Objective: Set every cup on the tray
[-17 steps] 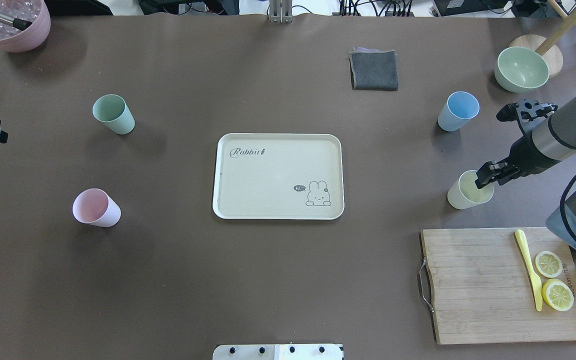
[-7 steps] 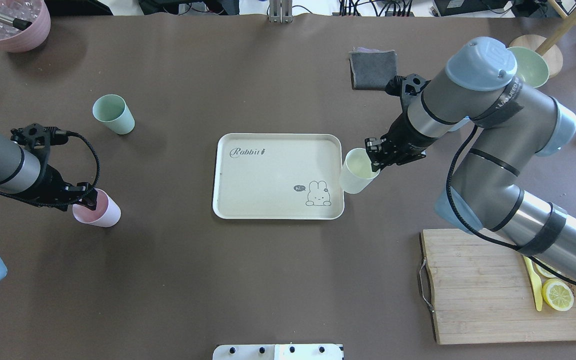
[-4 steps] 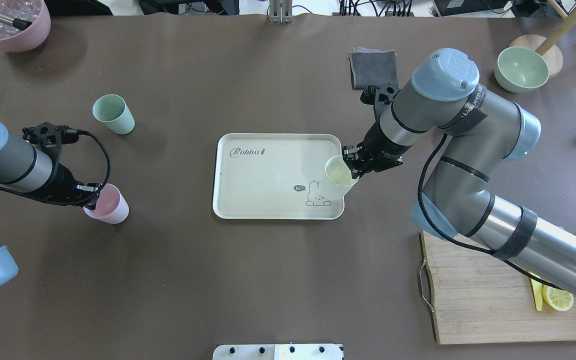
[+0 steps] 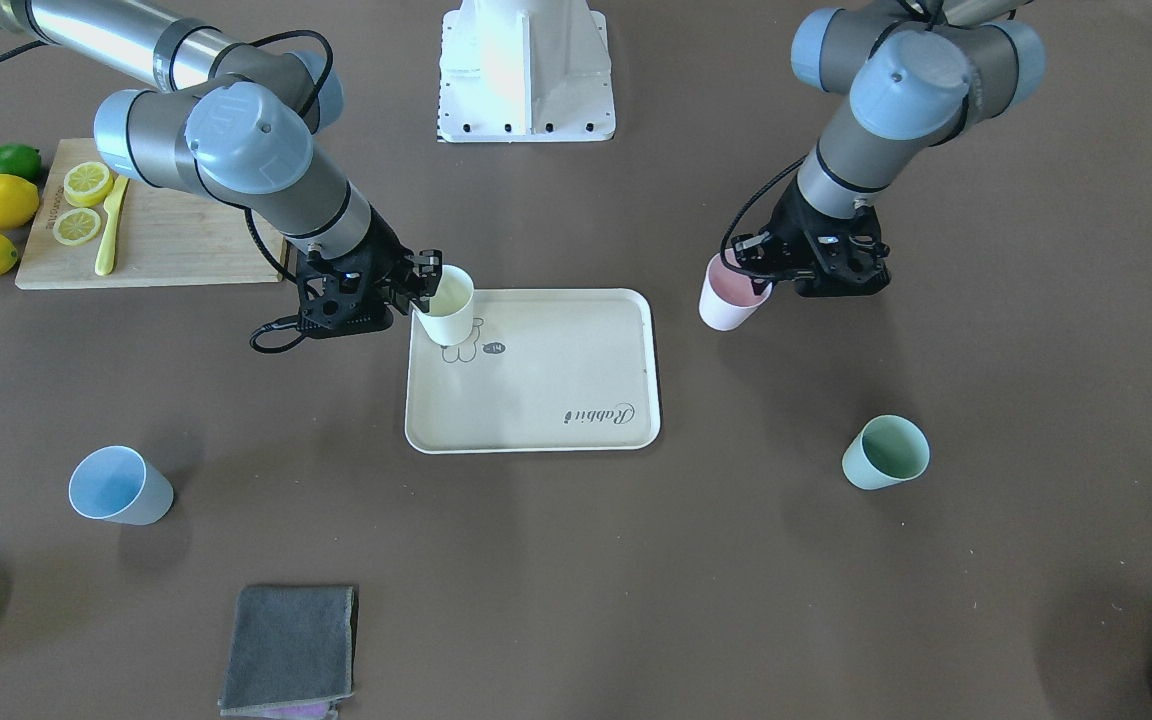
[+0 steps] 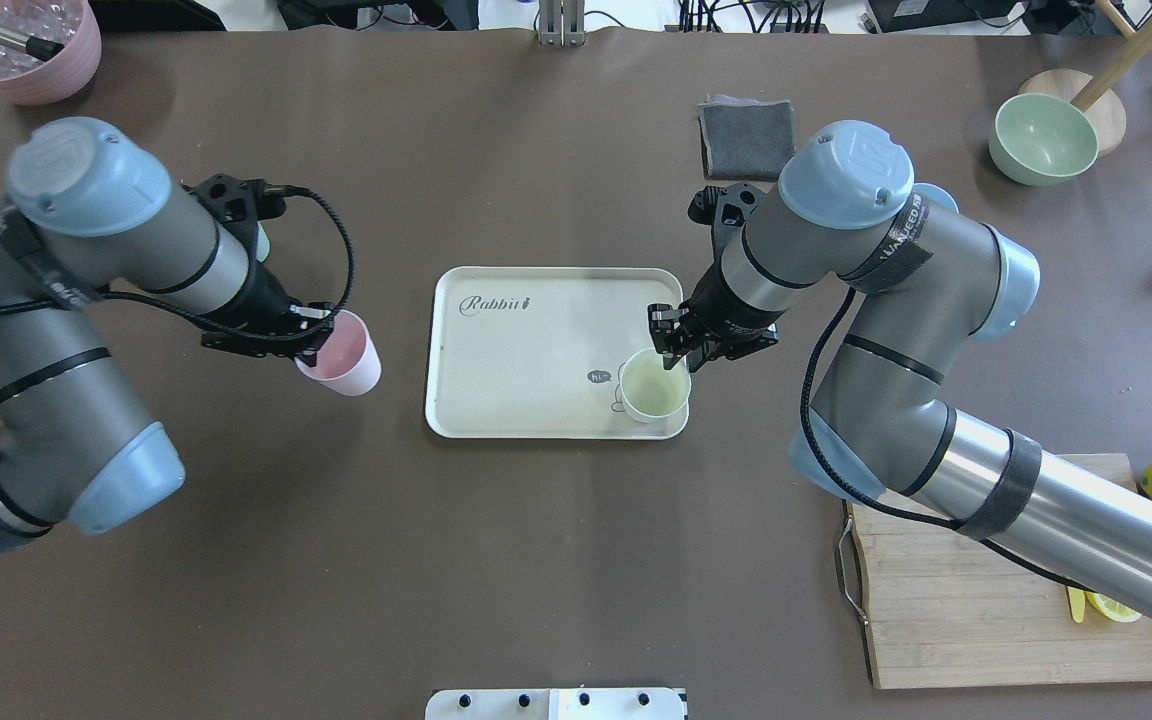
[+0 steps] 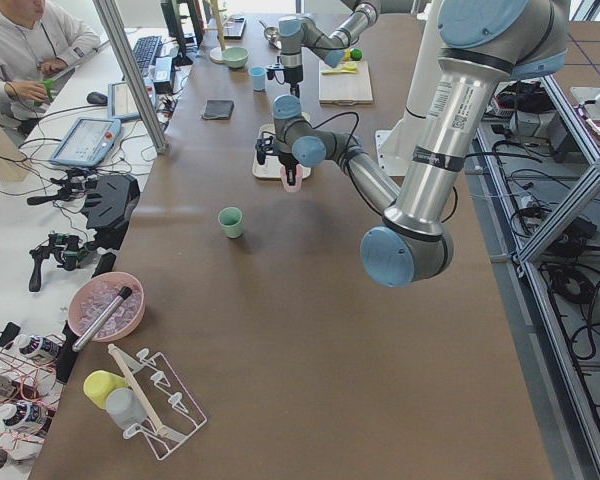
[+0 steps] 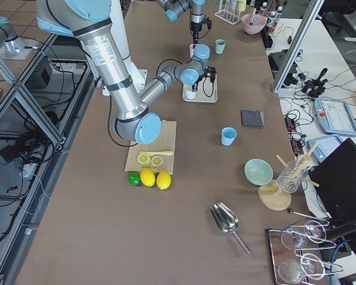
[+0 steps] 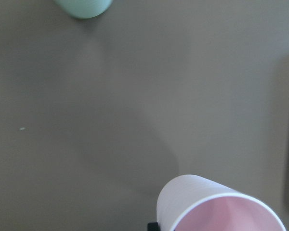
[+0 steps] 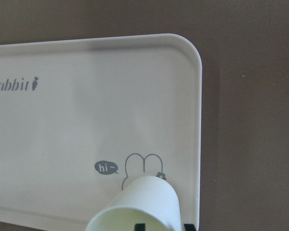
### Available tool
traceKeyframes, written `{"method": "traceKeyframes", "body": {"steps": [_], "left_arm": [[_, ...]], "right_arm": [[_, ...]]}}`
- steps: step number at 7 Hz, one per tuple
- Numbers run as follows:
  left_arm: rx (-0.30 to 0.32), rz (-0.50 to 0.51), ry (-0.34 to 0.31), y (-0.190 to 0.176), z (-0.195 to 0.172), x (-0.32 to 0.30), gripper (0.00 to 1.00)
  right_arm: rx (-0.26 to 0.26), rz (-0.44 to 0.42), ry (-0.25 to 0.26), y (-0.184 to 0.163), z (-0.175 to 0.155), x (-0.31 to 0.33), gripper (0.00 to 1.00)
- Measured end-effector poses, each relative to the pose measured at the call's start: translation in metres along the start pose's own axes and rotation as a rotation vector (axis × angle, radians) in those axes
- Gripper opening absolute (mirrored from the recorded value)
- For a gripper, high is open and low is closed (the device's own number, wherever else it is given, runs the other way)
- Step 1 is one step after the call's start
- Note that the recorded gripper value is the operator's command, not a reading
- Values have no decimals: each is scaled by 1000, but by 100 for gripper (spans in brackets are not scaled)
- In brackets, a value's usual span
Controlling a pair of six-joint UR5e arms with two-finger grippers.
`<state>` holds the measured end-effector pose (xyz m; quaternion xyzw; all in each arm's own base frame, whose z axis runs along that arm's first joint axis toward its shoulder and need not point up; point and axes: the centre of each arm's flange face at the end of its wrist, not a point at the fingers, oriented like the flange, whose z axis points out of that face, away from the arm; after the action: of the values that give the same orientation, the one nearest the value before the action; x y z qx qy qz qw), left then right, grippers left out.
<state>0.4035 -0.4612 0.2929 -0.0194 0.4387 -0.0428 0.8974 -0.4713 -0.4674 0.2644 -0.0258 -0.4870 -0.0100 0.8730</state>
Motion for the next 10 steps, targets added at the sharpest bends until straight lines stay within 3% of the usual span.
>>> {"method": "traceKeyframes", "body": {"steps": [2,4,6,7,8,10], "left_arm": [[-26,-58,12,4,20,72,0],[-24,-77,5,15,40,108,0],[-15,-73,18,13,56,117,1],[-12,-73,19,10,61,121,82],[-8,-73,16,6,64,126,98],[4,-71,14,3,66,132,99]], "right_arm": [[22,13,-14,-17,-23,8,100],[31,27,-25,-60,-76,77,100],[40,-43,36,-98,-106,175,100],[42,-61,80,-115,-109,209,100],[42,-68,119,-130,-108,239,100],[30,-66,170,-153,-102,286,98]]}}
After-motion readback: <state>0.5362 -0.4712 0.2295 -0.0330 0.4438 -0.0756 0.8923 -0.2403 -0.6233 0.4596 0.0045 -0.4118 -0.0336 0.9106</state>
